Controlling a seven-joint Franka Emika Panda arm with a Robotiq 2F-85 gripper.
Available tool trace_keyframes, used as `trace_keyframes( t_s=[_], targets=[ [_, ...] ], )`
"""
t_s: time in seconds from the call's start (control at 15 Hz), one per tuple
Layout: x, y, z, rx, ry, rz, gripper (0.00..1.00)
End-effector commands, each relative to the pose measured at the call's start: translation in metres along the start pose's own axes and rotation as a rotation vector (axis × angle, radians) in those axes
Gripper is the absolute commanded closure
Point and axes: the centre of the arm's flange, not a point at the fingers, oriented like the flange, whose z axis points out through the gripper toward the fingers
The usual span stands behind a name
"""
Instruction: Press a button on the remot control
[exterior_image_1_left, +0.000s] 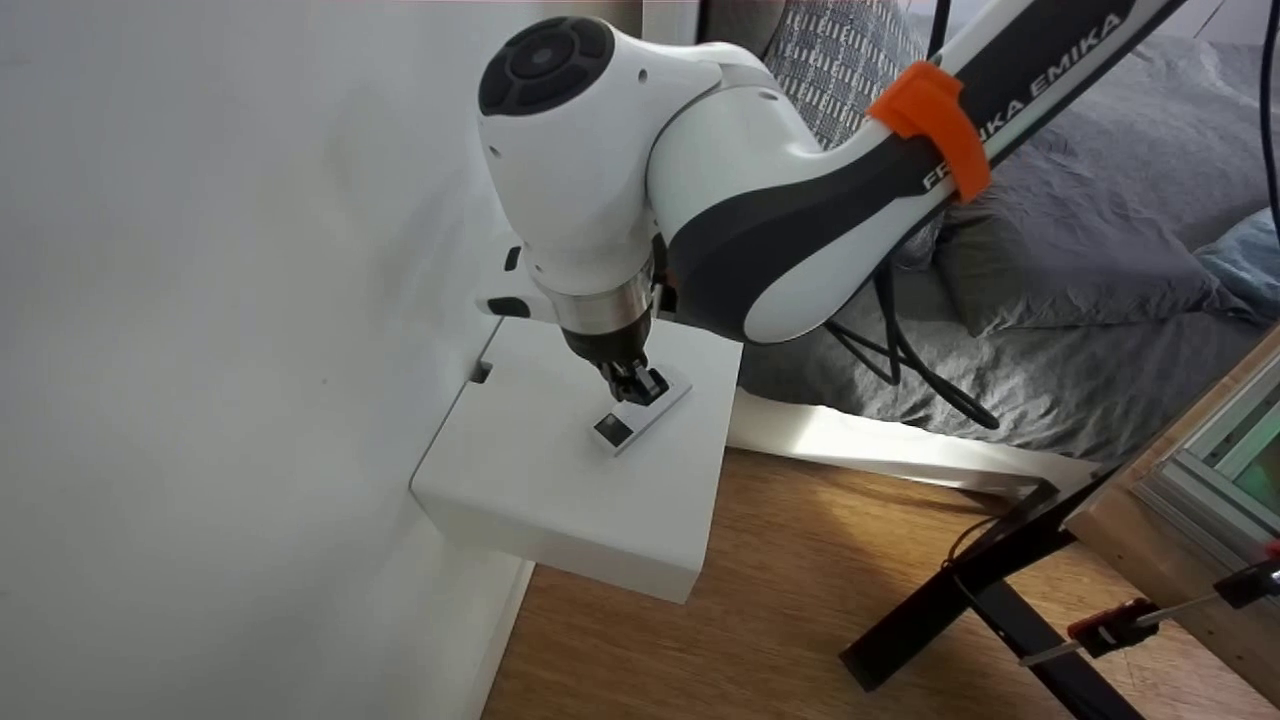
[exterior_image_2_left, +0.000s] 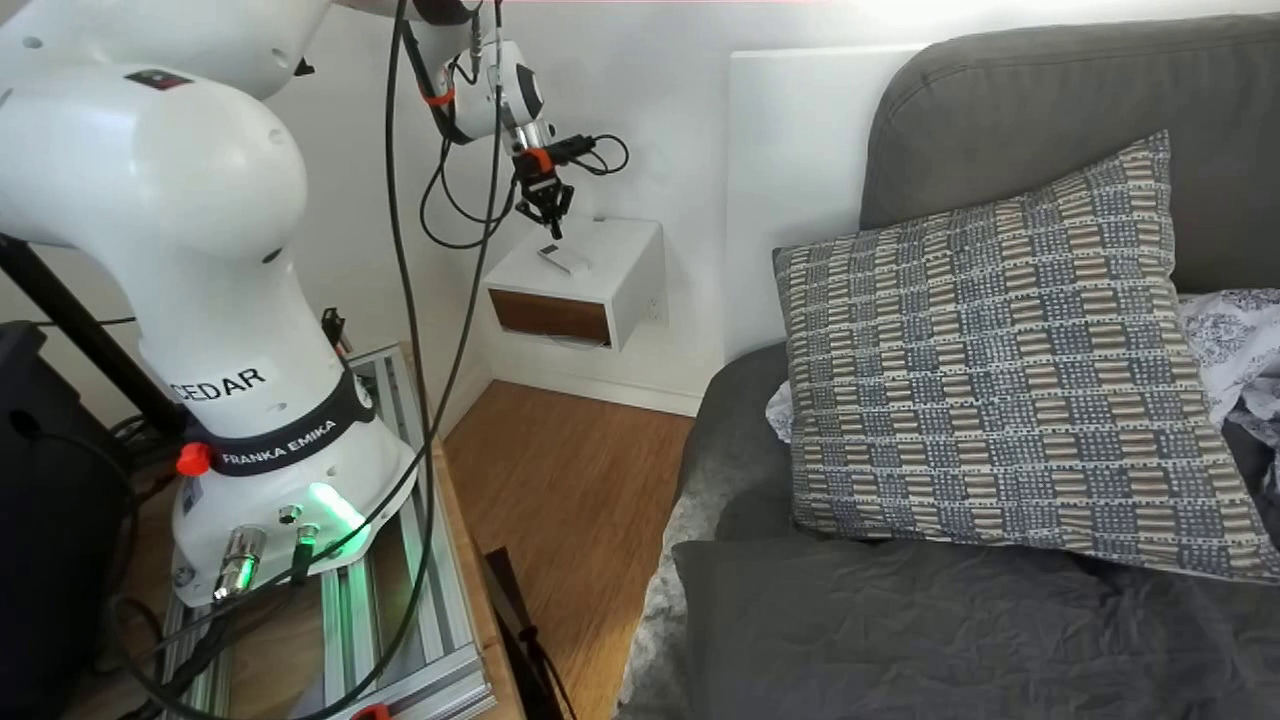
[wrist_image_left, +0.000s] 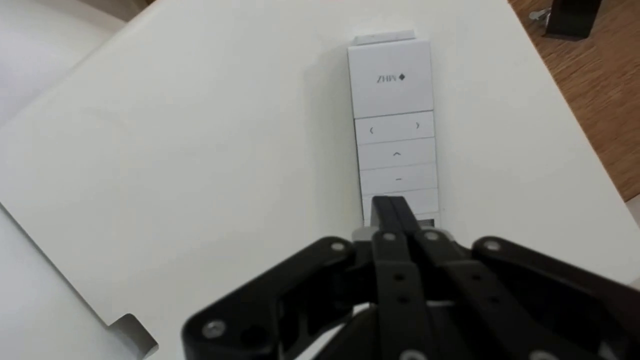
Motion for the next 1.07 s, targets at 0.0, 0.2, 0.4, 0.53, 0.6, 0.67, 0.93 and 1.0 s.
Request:
trace_keyframes(
  t_s=[0.0, 0.2, 0.4, 0.53, 0.6, 0.67, 0.93, 1.0],
  targets=[
    [0.0186, 0.0106, 0.0074, 0.035, 0.004, -0.018, 0.97],
    [0.0200, 0.0117, 0.0111, 0.056, -0.003, -0.016, 0.97],
    [0.0206, 0.0117, 0.0114, 0.078, -0.013, -0.009, 0.97],
    [0.0216, 0.0119, 0.0107, 0.091, -0.026, -0.004, 0.97],
    [0.0223, 0.0121, 0.0107, 0.097, -0.034, -0.001, 0.97],
    [0.0226, 0.0121, 0.0109, 0.103, -0.040, 0.001, 0.97],
    [0.0215, 0.0136, 0.0144, 0.128, -0.060, 0.017, 0.97],
    [0.0211, 0.0145, 0.0156, 0.132, -0.067, 0.022, 0.97]
  ],
)
